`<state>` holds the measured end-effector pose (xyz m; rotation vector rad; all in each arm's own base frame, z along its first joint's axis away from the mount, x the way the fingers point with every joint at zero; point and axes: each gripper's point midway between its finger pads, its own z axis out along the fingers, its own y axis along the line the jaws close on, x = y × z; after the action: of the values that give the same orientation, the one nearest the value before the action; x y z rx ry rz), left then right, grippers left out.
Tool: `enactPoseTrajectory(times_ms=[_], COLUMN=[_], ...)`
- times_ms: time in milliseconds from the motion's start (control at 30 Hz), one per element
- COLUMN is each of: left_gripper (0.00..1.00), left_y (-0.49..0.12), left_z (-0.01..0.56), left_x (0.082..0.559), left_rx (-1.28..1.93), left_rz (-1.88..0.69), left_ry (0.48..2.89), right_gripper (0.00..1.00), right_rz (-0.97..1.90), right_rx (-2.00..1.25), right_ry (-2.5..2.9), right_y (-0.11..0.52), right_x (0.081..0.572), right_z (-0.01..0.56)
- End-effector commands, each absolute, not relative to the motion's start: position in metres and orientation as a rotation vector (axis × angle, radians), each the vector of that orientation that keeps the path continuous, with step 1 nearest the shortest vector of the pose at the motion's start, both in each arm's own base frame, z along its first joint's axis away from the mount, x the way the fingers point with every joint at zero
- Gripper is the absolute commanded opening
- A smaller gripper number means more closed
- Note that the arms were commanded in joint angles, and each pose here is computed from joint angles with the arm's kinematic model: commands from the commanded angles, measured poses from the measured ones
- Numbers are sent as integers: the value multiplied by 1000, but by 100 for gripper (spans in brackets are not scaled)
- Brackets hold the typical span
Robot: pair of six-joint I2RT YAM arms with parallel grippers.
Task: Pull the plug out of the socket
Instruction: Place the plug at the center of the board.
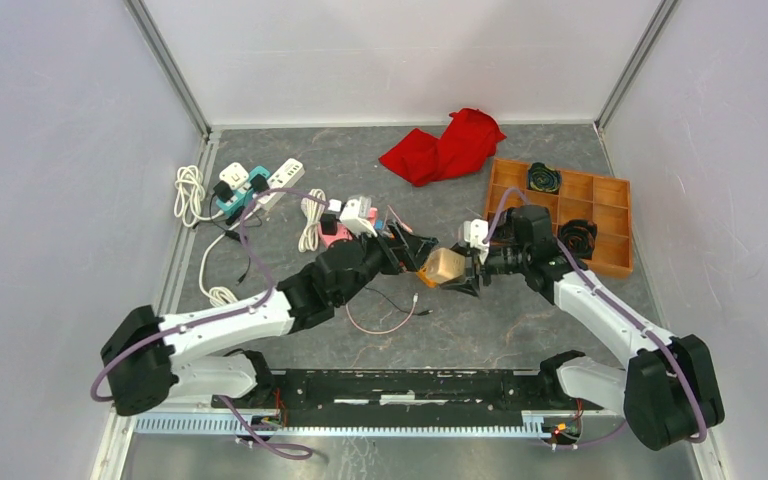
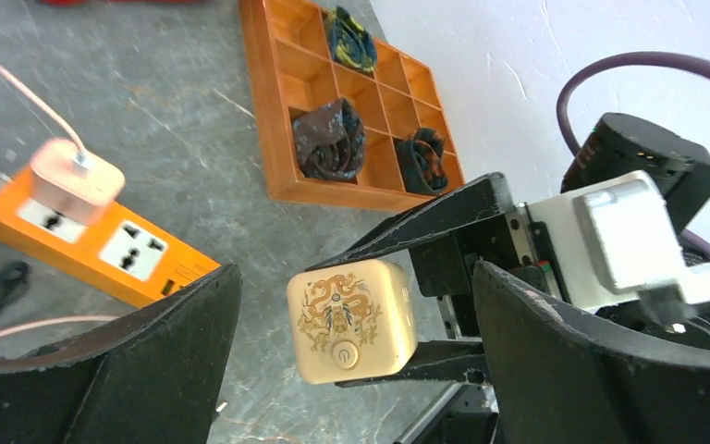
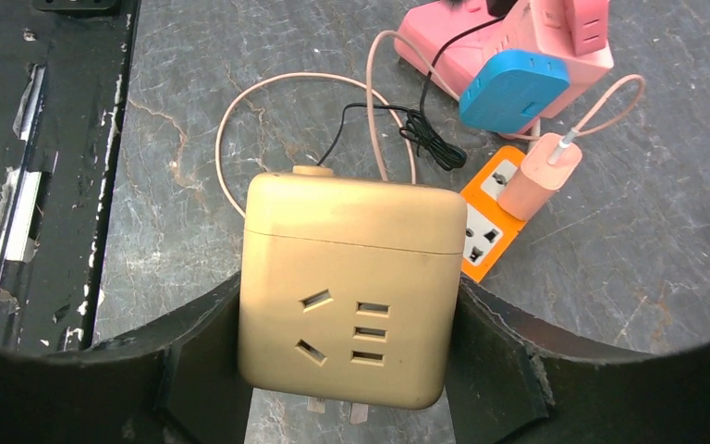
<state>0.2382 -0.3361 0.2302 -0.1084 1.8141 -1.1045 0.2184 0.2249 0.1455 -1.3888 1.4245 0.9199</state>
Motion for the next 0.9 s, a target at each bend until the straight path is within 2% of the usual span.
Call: enactPoseTrajectory(times_ms=[0,167,233,467,867], left_gripper=[100,100,100,100,100], left_y=[-295,-274,-268,-243,-245], left_z=[282,334,332,281,249], left_x=[243,226,223,232,217], left_rx=[8,300,420,628,713], left_rz=[-852,-748,-666,-365,-418], left_ry=[1765,1614,1605,1635,1654], right_gripper=[0,1,0,0,1], right_rz=[863,785,752,618,523], right_rx=[-1429,-1416,-1416,-1436,-1463], right_ry=[1298,1286,1293,1320,1418], right_y=[222,210,207,191,184], right_x=[227,235,238,252,297], right_z=[177,185,186,189,196])
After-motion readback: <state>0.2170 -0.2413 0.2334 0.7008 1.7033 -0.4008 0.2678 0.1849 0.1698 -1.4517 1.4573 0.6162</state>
